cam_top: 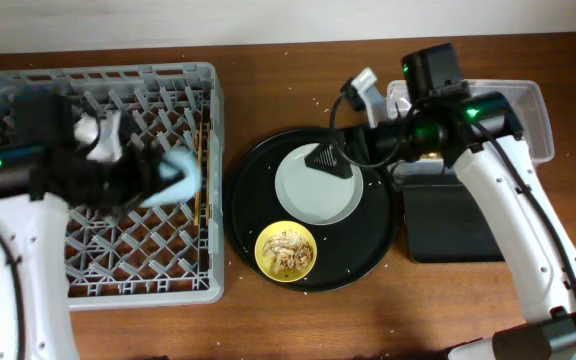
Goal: Sort waste into correct bins and load items into the dishwasher rack
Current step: 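Place the blue cup in the rack's front-left area with the left gripper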
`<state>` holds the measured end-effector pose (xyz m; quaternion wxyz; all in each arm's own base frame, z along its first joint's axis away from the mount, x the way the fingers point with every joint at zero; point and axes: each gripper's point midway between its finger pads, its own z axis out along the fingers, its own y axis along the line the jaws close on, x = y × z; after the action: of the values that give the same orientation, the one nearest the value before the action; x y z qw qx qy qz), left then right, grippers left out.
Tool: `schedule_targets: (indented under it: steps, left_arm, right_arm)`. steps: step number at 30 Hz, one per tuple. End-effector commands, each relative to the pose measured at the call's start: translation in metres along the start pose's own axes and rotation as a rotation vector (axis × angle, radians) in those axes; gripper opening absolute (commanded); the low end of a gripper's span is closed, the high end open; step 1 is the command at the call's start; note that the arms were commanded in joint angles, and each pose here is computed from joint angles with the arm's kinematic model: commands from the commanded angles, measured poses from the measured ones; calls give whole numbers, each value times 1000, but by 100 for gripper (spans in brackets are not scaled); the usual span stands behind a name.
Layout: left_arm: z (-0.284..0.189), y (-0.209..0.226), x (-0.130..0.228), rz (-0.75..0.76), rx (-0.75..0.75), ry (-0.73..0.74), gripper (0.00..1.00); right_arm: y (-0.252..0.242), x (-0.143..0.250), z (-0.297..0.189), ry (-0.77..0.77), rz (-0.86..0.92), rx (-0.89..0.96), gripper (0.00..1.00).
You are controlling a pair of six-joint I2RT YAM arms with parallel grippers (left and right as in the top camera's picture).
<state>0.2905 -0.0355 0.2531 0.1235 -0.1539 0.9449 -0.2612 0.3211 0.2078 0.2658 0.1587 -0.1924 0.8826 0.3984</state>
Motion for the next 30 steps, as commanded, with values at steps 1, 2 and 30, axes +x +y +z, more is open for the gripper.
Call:
schedule_targets:
  steps: [1,2,30]
  left_arm:
    - [-46,94,7,-253,-551,-153,55]
    - [-54,106,12,-296,-618,-156,56]
    - [45,217,52,-662,-433,-55,99]
  right_arm:
    - [-16,9,0,29,-21,182,99]
    - [-14,10,1,34,-25,178,98]
    - [-14,13,2,43,-21,178,98]
